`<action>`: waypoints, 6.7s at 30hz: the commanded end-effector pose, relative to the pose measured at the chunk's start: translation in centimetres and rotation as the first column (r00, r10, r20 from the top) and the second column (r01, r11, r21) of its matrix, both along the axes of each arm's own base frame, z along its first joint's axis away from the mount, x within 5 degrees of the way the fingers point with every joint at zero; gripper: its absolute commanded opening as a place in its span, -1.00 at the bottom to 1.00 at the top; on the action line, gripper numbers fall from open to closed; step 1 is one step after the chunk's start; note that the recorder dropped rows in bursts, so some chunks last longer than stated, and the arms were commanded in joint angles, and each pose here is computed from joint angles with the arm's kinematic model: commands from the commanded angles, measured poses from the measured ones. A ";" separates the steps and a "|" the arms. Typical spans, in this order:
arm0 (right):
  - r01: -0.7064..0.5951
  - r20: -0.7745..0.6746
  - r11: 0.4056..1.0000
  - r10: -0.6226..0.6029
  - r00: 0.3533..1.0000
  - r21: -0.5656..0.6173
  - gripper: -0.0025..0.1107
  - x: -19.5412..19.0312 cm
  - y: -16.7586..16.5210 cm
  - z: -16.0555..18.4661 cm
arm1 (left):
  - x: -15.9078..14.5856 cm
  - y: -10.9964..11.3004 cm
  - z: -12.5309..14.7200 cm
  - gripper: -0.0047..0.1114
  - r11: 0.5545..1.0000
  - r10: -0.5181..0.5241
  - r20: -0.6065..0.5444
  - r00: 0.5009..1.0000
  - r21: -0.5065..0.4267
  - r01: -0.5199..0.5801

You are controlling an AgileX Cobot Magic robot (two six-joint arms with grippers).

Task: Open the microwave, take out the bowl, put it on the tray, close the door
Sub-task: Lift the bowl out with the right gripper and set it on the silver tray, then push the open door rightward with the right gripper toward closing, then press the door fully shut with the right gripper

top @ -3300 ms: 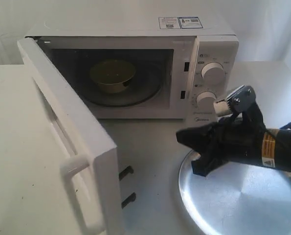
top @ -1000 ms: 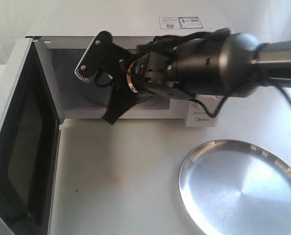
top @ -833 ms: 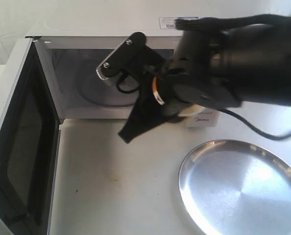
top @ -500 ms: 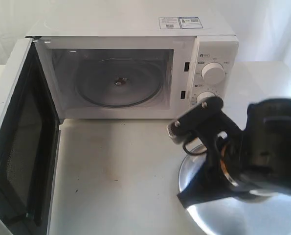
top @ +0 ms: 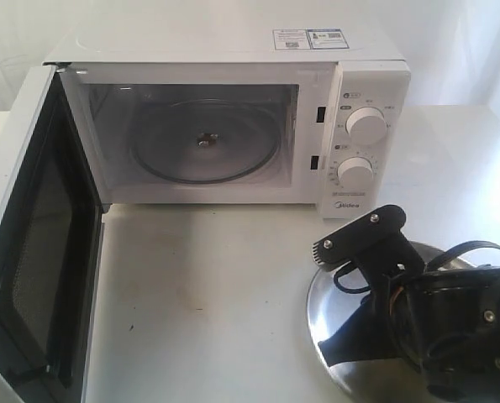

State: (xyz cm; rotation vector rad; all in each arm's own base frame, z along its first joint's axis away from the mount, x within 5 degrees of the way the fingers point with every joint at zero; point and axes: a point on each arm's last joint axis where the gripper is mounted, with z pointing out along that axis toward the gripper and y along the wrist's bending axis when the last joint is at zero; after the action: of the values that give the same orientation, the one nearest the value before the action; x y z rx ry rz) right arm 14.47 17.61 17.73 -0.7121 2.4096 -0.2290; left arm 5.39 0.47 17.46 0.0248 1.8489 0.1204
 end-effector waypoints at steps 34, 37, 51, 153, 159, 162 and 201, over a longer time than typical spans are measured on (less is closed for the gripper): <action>-0.981 0.761 -0.084 0.644 0.079 0.173 -0.96 -5.6 10.6 13.3 | 0.0 0.0 -0.1 -0.92 1.000 -0.001 -0.001 1.000 -0.007 0.001; -0.977 0.827 -0.139 0.559 0.056 0.160 -0.96 -5.6 11.2 13.5 | 0.0 0.0 -0.1 -0.92 1.000 -0.001 -0.001 1.000 -0.007 0.001; -0.951 0.756 -0.220 0.655 0.020 0.217 -0.96 -4.9 16.6 11.7 | 0.0 0.0 -0.1 -0.92 1.000 -0.001 -0.001 1.000 -0.007 0.001; -0.363 0.528 0.932 0.314 0.789 -0.010 -0.96 1.6 14.5 12.3 | 0.0 0.0 -0.1 -0.92 1.000 -0.001 -0.001 1.000 -0.007 0.001; -0.427 0.474 0.902 0.406 0.781 -0.069 -0.96 1.9 14.9 11.4 | 0.0 0.0 -0.1 -0.92 1.000 -0.001 -0.001 1.000 -0.007 0.001; -0.374 0.460 0.922 0.376 0.804 -0.099 -0.96 4.0 14.3 10.4 | 0.0 0.0 -0.1 -0.92 1.000 -0.001 -0.001 1.000 -0.007 0.001; -0.261 0.625 0.955 0.289 0.725 -0.139 -0.96 11.4 11.7 9.7 | 0.0 0.0 -0.1 -0.92 1.000 -0.001 -0.001 1.000 -0.007 0.001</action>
State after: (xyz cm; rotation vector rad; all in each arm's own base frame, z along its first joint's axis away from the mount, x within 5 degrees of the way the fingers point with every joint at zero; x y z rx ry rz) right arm 24.89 29.89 27.24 -0.8723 1.6382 -0.3113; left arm 5.39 0.47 17.46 0.0248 1.8489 0.1204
